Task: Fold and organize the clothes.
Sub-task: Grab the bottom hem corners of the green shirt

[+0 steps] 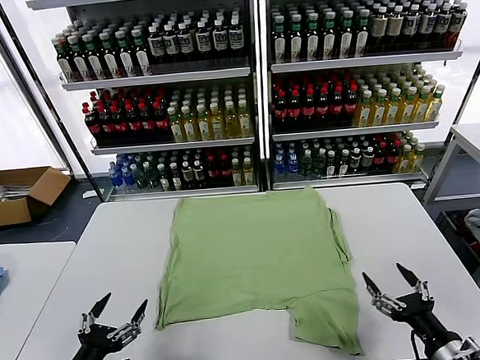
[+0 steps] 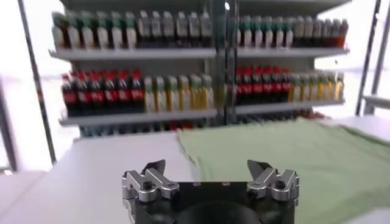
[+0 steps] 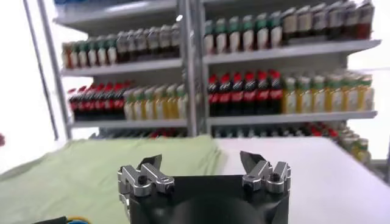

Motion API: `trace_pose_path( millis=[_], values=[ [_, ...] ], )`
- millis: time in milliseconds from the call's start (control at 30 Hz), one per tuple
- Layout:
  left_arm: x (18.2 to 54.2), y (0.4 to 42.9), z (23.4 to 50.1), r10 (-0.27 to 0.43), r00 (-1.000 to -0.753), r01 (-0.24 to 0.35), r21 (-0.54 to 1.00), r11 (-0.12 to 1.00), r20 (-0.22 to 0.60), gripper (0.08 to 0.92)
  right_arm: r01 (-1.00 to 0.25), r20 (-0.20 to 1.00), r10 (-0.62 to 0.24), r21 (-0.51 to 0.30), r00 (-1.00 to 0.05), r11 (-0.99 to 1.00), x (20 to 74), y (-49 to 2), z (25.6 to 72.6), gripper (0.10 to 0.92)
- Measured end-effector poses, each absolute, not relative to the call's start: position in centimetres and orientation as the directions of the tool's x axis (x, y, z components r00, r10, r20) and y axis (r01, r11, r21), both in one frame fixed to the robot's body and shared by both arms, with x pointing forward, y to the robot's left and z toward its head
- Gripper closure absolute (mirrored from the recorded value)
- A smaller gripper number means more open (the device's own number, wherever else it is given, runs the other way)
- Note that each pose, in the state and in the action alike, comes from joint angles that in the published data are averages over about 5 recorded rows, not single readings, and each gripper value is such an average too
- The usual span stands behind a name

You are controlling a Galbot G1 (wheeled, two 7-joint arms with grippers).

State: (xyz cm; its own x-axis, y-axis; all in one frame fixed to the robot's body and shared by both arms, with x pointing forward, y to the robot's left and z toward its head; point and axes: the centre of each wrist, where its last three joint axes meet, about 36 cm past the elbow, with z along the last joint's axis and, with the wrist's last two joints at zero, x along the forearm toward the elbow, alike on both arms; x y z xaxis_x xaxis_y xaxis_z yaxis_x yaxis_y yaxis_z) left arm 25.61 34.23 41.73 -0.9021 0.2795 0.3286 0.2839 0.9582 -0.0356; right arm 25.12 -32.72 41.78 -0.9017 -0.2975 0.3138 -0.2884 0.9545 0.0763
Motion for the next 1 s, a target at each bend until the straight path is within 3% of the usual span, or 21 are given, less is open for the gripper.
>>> trace_pose_path(
  millis=[333,667,1000],
  values=[
    [26.8,32.5,40.8,0.296,-0.855,0.297,-0.064,0.953,0.425,0.177,-0.307,0.413,-0.318,0.096,-0.853,0.947,24.0,-31.0,40.6,0.200],
    [28.4,31.7,39.7,0.297,-0.829,0.289,-0.091,0.953,0.473,0.177,-0.316,0.475,-0.324,0.098,-0.818,0.944,23.2,-30.0,39.5,0.215],
    [29.5,31.0,38.4,0.288,-0.817,0.264,-0.120,0.957,0.499,0.177,-0.330,0.490,-0.333,0.096,-0.805,0.939,22.6,-29.5,39.1,0.480]
  ],
)
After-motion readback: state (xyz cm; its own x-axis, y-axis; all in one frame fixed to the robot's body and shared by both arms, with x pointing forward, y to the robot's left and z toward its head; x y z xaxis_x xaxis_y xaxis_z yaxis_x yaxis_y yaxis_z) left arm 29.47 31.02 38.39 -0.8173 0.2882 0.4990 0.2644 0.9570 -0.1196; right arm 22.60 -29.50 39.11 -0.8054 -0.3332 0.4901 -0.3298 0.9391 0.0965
